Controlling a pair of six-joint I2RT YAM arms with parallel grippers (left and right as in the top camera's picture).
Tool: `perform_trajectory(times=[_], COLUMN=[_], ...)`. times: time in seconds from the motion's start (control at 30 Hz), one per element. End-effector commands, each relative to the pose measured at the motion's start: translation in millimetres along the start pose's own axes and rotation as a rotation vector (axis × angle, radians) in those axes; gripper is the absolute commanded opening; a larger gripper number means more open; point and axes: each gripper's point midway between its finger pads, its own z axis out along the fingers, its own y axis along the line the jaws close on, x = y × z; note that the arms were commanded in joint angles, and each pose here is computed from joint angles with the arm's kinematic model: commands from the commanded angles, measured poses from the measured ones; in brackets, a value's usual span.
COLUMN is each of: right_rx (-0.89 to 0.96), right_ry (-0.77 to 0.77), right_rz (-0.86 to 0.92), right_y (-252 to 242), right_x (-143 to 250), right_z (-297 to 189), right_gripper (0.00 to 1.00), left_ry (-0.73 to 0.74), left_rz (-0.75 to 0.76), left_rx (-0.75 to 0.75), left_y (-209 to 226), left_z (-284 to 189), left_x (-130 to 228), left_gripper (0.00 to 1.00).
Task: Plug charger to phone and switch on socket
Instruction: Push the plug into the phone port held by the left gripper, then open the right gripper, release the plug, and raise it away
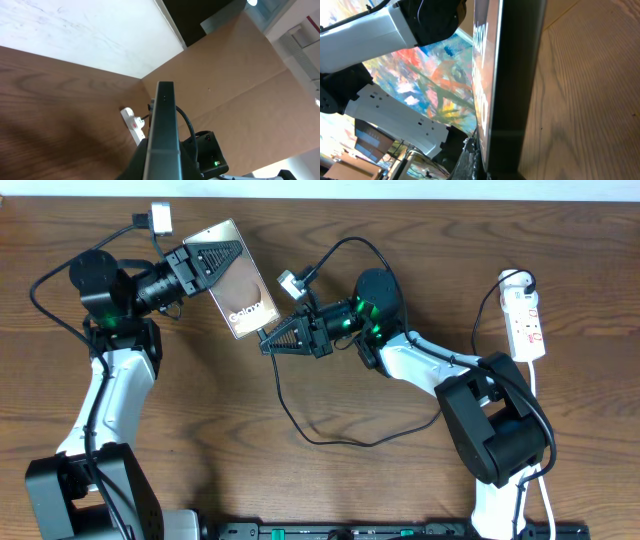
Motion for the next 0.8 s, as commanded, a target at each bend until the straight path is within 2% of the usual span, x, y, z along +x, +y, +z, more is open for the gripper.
perform_trajectory(times=[0.0, 0.07, 0.1, 0.13, 0.2, 0.33, 0.43, 0.77], right_rx=[0.091, 0.091, 0.091, 0.090, 0.080, 0.070, 0.066, 0.088], right_ry=[-0.161, -0.162, -0.161, -0.159, -0.142, -0.123, -0.116, -0.148], right_rz=[-0.054, -0.050, -0.046, -0.043, -0.041, -0.037, -0.036, -0.036], right_y=[-7, -7, -7, -7, -6, -5, -4, -8], right_x=[-42, -42, -42, -41, -38, -35, -34, -40], right_z=[-12, -12, -12, -13, -13, -12, -12, -18], right_gripper=[0.01, 0.02, 0.08, 0.15, 0.40, 0.78, 0.99, 0.99], left_ry=[0.125, 0.120, 0.115, 0.110, 0.106, 0.086, 0.070, -0.003], left_rz=[0.029, 0.029, 0.029, 0.033, 0.074, 0.078, 0.077, -0.005], left_rx=[0.081, 0.078, 0.075, 0.073, 0.073, 0.061, 0.050, -0.035], left_y=[-21, -21, -20, -20, -20, -18, -15, 11], left_z=[6, 6, 6, 6, 7, 6, 2, -36], left_x=[24, 23, 22, 21, 20, 17, 13, -7], left_gripper=[0.07, 0.07, 0.07, 0.07, 0.07, 0.07, 0.07, 0.07])
